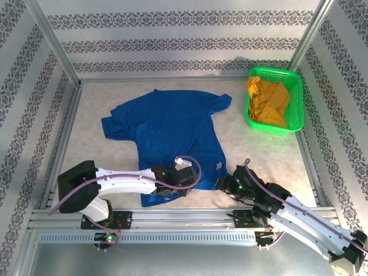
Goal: Fold the inside-out t-shirt
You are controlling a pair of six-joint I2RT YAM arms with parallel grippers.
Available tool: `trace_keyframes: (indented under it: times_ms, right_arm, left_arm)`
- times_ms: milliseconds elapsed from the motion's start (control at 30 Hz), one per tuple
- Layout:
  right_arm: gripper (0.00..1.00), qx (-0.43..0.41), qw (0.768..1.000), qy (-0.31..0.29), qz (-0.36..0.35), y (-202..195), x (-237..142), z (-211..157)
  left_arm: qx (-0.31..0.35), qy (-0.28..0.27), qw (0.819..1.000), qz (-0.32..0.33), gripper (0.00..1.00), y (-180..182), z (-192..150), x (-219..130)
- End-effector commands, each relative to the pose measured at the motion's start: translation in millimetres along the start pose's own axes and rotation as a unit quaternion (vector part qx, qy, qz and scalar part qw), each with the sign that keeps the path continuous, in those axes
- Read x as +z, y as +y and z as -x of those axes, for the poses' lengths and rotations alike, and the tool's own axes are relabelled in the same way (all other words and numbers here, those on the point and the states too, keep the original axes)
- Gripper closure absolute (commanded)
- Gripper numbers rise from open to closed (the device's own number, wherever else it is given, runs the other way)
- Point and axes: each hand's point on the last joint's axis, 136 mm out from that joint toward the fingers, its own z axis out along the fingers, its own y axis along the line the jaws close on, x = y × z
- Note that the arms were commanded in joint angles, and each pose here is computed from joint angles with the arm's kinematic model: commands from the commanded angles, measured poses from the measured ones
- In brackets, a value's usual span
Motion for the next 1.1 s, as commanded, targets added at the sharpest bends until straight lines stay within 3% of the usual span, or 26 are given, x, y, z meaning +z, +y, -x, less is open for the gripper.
trace_keyframes:
  times_ms: [0,267,500,833,1067]
  right_arm:
    - [0.5,-0.021,0.999,-0.027,0.037,31,-6,12]
    - [0.51,-0.011,0.999,-0.029,0.042,33,-3,12]
    - [0.52,-0.014,0.998,-0.028,0.048,37,-4,12]
    - [0.52,-0.014,0.997,-0.023,0.078,63,-10,8]
    - [0.45,0.01,0.993,-0.022,0.118,92,-8,6]
  left_arm:
    - [-0.018,-0.016,1.0,-0.012,0.58,-2,-1,-2]
    - [-0.019,-0.016,1.0,-0.018,0.64,-2,-4,-1]
    - [-0.011,-0.029,0.999,-0.031,1.0,-12,9,-9]
    - [-0.015,-0.058,0.996,-0.061,1.0,-24,32,-49]
    - [-0.055,-0.102,0.99,-0.08,1.0,-16,46,-78]
